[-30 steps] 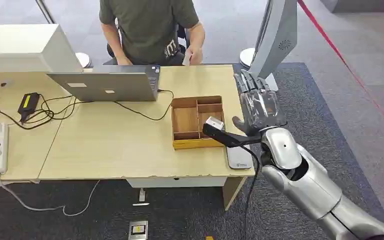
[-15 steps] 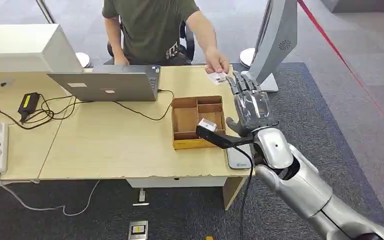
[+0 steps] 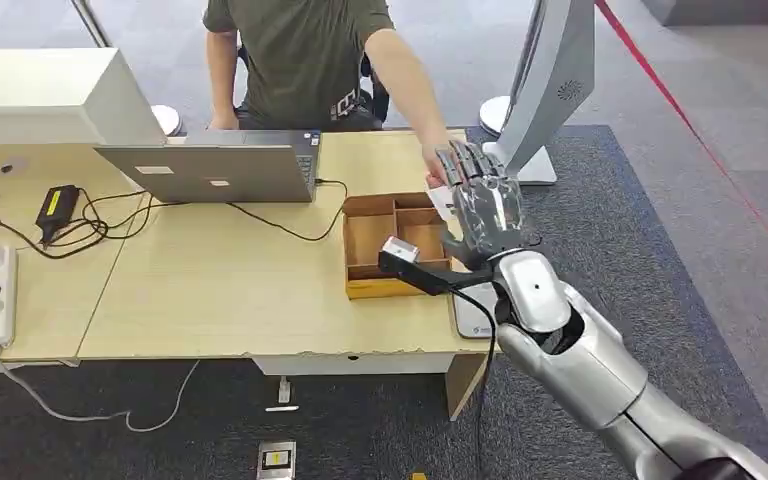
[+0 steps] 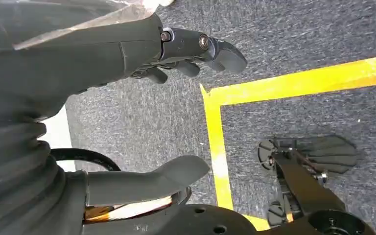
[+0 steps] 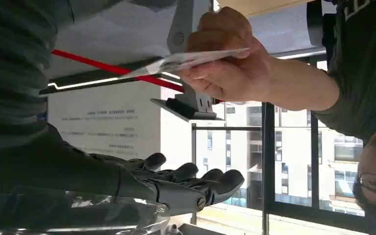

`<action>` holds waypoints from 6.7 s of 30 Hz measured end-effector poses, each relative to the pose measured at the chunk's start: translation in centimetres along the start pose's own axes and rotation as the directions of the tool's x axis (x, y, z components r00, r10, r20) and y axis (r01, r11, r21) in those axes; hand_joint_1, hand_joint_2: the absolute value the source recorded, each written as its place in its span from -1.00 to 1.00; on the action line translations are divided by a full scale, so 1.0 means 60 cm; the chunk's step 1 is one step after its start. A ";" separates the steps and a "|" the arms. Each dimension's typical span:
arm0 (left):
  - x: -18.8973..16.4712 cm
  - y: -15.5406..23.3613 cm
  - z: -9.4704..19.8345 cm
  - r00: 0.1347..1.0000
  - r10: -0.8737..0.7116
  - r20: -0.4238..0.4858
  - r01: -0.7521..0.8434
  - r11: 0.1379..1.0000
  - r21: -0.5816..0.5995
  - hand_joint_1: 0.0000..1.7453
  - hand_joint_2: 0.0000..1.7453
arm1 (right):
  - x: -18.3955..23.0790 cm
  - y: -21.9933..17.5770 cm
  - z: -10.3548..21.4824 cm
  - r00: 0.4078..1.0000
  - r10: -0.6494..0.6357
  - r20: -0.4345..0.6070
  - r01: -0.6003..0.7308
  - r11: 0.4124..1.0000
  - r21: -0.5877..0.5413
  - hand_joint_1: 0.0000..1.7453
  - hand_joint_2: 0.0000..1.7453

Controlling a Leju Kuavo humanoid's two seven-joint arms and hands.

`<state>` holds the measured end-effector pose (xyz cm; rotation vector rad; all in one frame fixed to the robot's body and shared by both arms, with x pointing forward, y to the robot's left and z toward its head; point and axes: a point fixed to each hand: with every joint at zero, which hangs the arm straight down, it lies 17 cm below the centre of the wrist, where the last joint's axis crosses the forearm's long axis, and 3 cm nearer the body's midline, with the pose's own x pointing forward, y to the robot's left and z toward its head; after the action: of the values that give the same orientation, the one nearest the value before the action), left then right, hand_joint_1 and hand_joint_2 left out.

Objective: Pass the card to the sensor for recognition and then transmit it.

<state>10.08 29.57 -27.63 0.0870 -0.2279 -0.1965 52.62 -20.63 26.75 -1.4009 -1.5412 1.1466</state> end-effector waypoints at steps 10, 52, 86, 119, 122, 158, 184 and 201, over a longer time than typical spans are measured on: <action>0.004 -0.002 0.000 1.000 -0.007 0.016 0.007 1.000 -0.007 -1.00 1.00 | 0.003 0.007 -0.006 0.999 0.036 -0.010 -0.036 0.999 0.000 1.00 1.00; 0.001 0.002 0.000 0.999 -0.036 0.012 0.036 0.999 0.004 -1.00 1.00 | -0.101 0.126 0.058 0.989 0.108 -0.101 -0.087 0.977 0.194 1.00 1.00; 0.002 0.010 -0.001 1.000 -0.029 0.011 0.029 0.999 0.029 -1.00 1.00 | -0.116 0.266 0.112 0.988 0.052 -0.147 0.002 0.939 0.344 1.00 1.00; -0.003 0.015 -0.002 0.999 -0.036 -0.003 0.036 0.998 0.046 -1.00 1.00 | -0.183 0.347 0.195 0.948 -0.015 -0.317 0.160 0.885 0.437 1.00 1.00; -0.001 0.015 -0.002 0.999 -0.038 0.005 0.038 0.998 0.046 -1.00 1.00 | -0.180 0.348 0.198 0.945 -0.032 -0.325 0.179 0.883 0.434 1.00 1.00; 0.010 0.010 -0.001 0.997 -0.069 0.045 0.068 0.997 0.035 -1.00 1.00 | -0.125 0.047 -0.014 0.989 0.065 -0.134 -0.049 0.991 0.123 1.00 1.00; 0.003 0.001 -0.001 0.997 -0.072 0.012 0.072 0.997 0.022 -1.00 1.00 | 0.020 0.048 -0.112 0.998 0.046 -0.047 -0.039 0.990 0.133 1.00 1.00; 0.004 -0.002 0.000 0.997 -0.078 0.020 0.078 0.997 0.015 -1.00 -1.00 | 0.022 0.069 -0.118 0.994 0.098 -0.049 -0.088 0.980 0.176 1.00 1.00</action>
<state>10.28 29.41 -27.62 0.1080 -0.2467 -0.2737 60.42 -18.42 25.04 -1.3880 -1.3139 1.2539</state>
